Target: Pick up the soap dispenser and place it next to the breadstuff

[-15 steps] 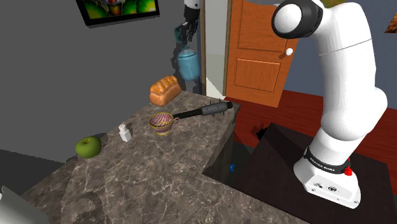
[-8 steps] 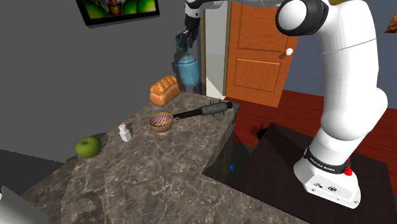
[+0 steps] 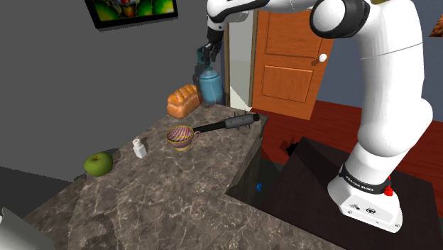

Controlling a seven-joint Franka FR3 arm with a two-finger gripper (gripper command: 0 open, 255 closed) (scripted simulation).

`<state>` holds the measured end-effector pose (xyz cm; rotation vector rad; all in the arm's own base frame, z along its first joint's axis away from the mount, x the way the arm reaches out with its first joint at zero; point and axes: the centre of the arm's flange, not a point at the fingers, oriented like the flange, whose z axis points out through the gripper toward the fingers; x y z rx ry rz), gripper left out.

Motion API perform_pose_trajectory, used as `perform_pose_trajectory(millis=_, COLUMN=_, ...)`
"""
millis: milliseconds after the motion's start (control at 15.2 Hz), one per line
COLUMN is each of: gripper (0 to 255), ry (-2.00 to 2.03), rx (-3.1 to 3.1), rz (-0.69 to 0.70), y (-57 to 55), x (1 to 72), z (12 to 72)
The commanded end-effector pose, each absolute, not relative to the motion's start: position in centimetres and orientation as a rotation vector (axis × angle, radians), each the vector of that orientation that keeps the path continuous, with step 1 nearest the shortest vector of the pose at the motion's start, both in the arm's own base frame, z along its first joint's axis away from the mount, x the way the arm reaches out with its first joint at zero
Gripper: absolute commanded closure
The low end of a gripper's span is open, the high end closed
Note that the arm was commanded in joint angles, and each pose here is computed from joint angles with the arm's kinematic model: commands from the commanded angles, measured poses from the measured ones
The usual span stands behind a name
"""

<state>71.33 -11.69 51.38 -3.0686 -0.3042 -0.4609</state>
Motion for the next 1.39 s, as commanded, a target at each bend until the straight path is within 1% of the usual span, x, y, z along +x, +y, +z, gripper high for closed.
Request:
perform_pose_trajectory(millis=0, gripper=255, ry=-0.304, rx=-3.069, rz=-0.464, y=-11.7, x=71.3, z=50.4)
perform_pose_trajectory(millis=1320, gripper=255, ry=-0.304, rx=-3.069, rz=-0.464, y=-11.7, x=71.3, z=40.2)
